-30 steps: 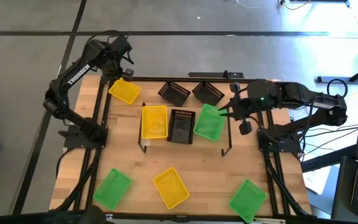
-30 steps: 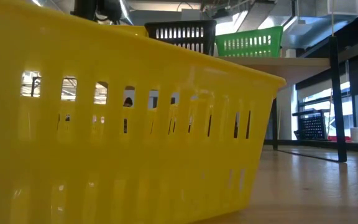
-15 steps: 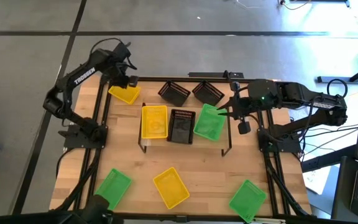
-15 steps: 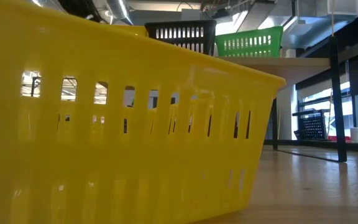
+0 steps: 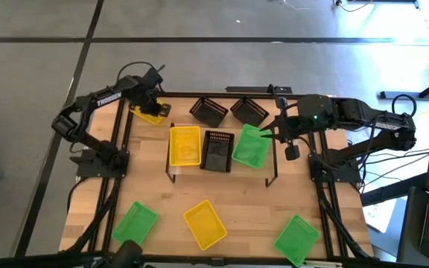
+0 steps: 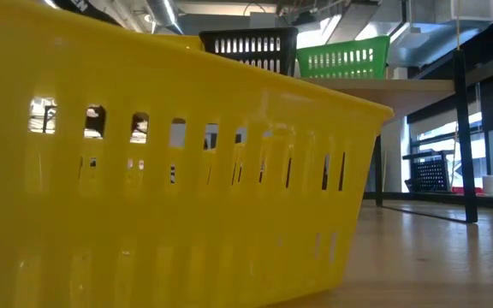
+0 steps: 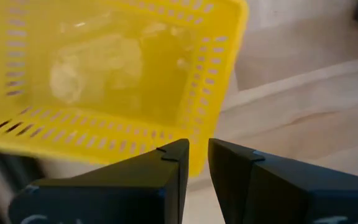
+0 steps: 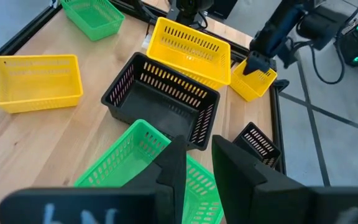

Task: Stack baskets on shelf by color
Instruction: Stack the top yellow bin on the other yellow bin on the shelf

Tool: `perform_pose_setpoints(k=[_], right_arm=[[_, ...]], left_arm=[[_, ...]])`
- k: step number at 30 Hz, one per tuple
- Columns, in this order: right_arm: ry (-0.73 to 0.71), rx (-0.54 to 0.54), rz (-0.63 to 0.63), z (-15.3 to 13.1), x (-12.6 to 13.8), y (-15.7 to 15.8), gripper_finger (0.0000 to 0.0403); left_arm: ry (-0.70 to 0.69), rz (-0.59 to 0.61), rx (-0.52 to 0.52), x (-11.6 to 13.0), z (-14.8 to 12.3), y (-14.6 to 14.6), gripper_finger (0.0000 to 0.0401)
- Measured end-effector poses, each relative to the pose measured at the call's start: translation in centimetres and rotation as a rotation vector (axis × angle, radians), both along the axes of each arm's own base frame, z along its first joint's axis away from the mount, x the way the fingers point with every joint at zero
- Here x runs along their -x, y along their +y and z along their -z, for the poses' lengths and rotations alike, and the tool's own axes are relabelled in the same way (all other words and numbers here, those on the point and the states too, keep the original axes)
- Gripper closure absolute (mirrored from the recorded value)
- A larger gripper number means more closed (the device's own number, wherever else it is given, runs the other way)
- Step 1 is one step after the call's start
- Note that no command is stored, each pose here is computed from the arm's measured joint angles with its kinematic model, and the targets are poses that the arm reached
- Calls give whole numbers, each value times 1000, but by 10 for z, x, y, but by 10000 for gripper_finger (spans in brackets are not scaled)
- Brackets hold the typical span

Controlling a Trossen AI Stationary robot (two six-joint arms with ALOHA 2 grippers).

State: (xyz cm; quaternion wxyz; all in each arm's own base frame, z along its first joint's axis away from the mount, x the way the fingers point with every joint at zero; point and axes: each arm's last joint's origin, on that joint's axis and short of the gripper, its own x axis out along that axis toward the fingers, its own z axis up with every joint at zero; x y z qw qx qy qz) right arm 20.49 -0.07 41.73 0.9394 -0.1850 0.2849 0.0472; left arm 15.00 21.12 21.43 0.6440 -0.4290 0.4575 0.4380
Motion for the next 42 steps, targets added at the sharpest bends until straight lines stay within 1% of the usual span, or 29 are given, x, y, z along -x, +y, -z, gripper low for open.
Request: perform_pose_setpoints(k=[12, 15, 19, 25, 31, 35, 38, 42], right_arm=[[0, 1, 1, 0, 0, 0, 327], [0, 1, 1, 0, 0, 0, 327], [0, 1, 1, 0, 0, 0, 327], [0, 1, 1, 0, 0, 0, 327], [0, 1, 1, 0, 0, 0, 327], [0, 1, 1, 0, 0, 0, 327], [0, 1, 1, 0, 0, 0, 327], [0, -6, 5, 0, 0, 0, 327]], left_arm=[[-19, 51, -23, -11, 18, -11, 348], [2, 60, -35, -11, 23, -14, 348], [59, 64, -84, -14, 23, -16, 348], [60, 101, -104, -17, 23, -16, 348], [55, 99, -110, -17, 23, -16, 348], [46, 98, -123, -19, 16, -13, 348], [28, 115, -155, -23, 7, -9, 348], [36, 103, -205, -26, -5, -4, 348]])
